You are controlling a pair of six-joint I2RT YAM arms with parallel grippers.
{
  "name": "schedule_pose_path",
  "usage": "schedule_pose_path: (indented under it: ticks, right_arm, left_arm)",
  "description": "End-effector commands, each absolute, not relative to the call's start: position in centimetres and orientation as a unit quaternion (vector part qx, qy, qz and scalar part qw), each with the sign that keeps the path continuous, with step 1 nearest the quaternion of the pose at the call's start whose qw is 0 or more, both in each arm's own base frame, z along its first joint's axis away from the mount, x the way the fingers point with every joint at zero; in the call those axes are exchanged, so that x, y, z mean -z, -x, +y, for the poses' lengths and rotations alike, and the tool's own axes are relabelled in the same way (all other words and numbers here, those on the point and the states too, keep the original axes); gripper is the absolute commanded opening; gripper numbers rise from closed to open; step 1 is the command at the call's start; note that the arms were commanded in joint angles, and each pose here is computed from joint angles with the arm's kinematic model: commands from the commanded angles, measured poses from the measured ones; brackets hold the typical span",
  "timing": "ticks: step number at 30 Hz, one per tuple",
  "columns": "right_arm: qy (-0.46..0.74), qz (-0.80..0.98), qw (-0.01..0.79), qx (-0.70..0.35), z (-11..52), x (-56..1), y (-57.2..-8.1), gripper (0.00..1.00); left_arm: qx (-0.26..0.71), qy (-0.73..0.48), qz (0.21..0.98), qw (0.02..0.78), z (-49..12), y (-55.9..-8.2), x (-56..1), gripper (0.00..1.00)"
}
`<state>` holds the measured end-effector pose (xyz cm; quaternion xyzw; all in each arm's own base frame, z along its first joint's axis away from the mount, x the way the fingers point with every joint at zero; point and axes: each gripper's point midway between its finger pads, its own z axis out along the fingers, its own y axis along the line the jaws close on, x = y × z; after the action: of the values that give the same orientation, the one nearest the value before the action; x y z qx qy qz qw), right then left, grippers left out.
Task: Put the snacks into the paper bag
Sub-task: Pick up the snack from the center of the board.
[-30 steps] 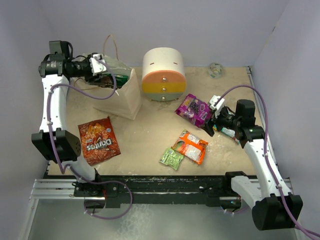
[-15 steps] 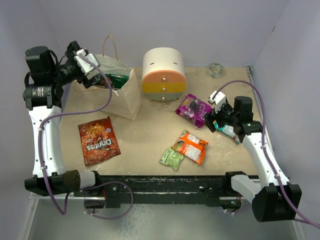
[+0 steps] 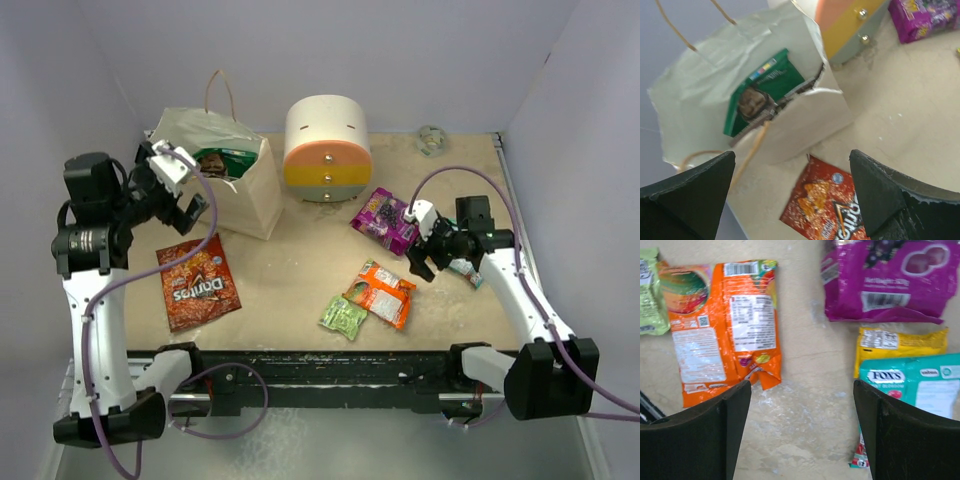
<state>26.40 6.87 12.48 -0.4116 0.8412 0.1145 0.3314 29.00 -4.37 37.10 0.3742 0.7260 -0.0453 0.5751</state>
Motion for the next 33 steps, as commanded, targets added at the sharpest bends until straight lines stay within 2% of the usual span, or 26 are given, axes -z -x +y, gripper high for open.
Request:
schedule_pose_path:
  ticks: [1, 9, 23, 27, 33]
  right_arm:
    - [0.467, 0.814, 0.303, -0.163, 9.6, -11.9, -24.7, 0.84]
    - [0.496, 0.809, 0.256, -0.184, 12.8, -8.0, -24.9, 0.81]
    - [0.525, 0.803, 0.17, -0.223, 14.9, -3.3, -23.5, 0.71]
    - [0.526, 0.804, 0.157, -0.229, 14.9, -2.8, -23.1, 0.62]
    - [0.525, 0.798, 0.172, -0.241, 15.4, -4.6, -23.0, 0.37]
  left_arm:
    - [0.059, -0.367, 0.743, 0.556, -4.7, -26.5, -34.2, 0.99]
    - [0.068, -0.378, 0.747, 0.542, -5.0, -25.4, -31.4, 0.99]
    - [0.117, -0.41, 0.724, 0.543, -6.8, -25.4, -31.0, 0.99]
    - [0.121, -0.42, 0.725, 0.532, -6.9, -25.5, -30.4, 0.99]
    - [0.147, -0.442, 0.729, 0.502, -8.3, -25.2, -28.9, 0.99]
